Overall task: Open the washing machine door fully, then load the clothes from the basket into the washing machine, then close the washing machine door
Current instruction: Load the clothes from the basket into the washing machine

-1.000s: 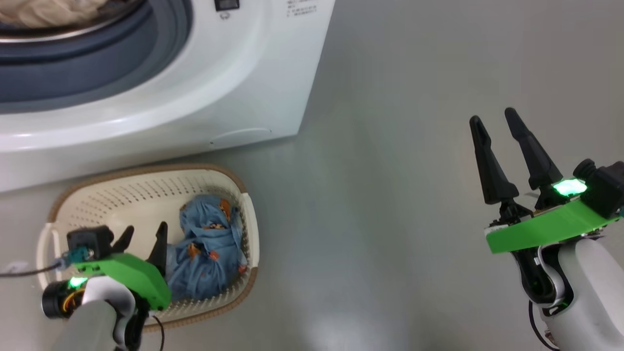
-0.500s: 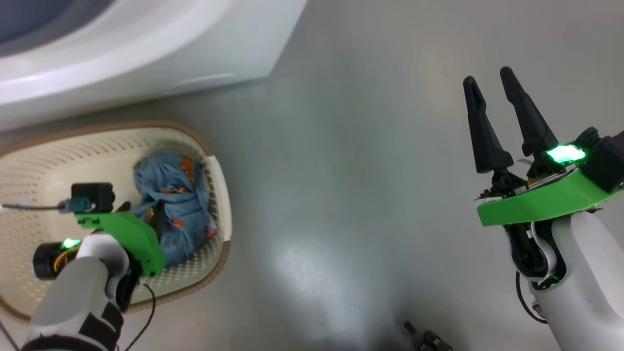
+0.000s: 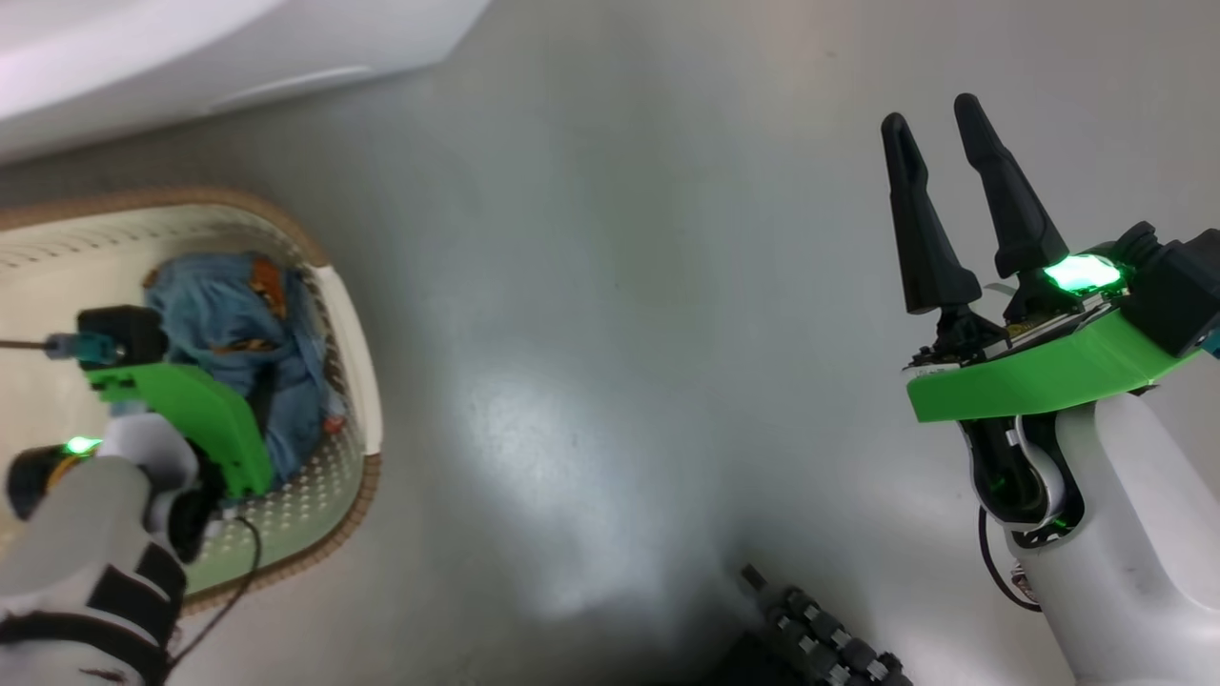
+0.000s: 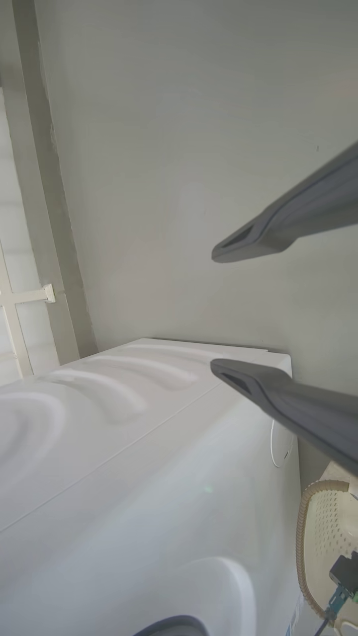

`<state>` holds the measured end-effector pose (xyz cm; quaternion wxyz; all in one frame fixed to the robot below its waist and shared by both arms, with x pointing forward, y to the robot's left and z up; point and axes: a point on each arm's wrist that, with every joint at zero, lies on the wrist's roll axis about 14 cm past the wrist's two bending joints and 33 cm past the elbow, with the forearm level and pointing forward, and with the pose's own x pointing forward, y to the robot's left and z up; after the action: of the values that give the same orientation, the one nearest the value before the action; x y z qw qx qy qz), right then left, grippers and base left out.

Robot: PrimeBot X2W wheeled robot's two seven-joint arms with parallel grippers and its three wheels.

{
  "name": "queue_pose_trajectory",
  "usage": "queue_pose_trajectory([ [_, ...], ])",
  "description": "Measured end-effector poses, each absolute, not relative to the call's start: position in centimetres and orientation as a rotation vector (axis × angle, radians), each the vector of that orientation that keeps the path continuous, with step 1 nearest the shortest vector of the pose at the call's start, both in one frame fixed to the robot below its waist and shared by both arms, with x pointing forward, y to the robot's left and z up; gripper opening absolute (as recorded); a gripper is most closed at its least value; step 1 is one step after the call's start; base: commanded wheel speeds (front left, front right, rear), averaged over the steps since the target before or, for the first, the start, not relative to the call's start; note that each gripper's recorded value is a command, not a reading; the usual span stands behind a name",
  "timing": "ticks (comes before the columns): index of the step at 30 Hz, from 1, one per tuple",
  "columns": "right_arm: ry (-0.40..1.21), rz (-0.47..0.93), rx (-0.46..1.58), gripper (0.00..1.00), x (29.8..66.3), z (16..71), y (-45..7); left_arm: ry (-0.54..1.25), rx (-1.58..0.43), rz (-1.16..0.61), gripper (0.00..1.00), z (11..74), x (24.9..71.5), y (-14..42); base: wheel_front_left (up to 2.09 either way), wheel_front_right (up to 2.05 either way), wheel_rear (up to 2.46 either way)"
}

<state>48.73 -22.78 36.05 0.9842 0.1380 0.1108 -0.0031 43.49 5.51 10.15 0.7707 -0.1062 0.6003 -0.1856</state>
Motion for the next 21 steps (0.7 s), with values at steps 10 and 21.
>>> queue_pose_trajectory([
  [10,0.267,-0.04,0.261,1.0,48.3,34.2,-23.7,1.445,-0.165,-0.405,1.0,6.6,42.5,5.9,0.0,0.0,0.0],
  [21,0.28,-0.045,0.26,1.0,48.3,33.6,-23.7,1.422,-0.133,-0.357,0.0,5.7,43.2,6.1,0.0,0.0,0.0],
])
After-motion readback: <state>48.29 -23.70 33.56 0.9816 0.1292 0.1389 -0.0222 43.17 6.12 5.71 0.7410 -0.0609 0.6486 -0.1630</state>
